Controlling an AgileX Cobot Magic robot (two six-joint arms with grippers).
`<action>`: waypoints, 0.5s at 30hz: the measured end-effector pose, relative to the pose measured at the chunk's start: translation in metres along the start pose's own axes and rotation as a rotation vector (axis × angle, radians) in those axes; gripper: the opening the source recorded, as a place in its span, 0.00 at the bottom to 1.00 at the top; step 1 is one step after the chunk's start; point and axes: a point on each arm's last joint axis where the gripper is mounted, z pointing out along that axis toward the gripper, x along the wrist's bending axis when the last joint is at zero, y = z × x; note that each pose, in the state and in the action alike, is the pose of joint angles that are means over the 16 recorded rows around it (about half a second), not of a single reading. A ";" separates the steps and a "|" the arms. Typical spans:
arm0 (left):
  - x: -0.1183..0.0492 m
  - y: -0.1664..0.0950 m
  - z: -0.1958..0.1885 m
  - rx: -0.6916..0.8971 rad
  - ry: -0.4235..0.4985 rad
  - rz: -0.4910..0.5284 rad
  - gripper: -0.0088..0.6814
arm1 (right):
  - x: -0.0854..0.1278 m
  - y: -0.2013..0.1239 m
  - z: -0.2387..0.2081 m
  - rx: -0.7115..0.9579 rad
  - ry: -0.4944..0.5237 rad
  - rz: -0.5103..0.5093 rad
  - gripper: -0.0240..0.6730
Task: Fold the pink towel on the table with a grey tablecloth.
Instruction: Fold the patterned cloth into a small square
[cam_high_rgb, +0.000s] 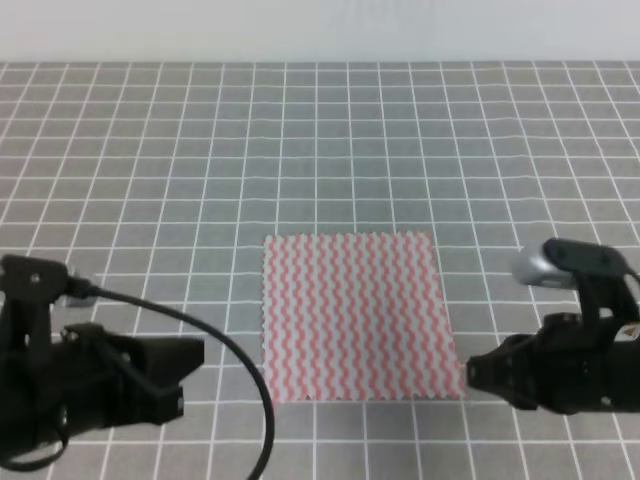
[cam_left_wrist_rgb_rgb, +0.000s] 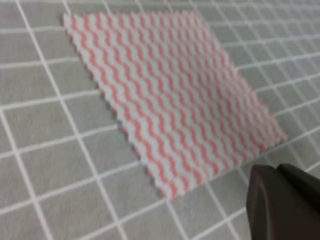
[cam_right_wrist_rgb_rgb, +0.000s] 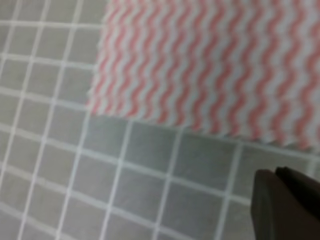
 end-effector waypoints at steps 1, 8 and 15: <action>-0.001 -0.001 0.000 0.008 0.002 0.001 0.01 | -0.002 0.001 0.001 0.004 -0.006 0.005 0.01; -0.008 -0.006 0.007 0.043 0.035 0.032 0.01 | -0.014 0.007 0.001 0.002 -0.037 0.043 0.02; -0.021 -0.009 0.025 0.064 0.052 0.099 0.01 | -0.017 0.013 0.004 0.003 -0.043 0.063 0.08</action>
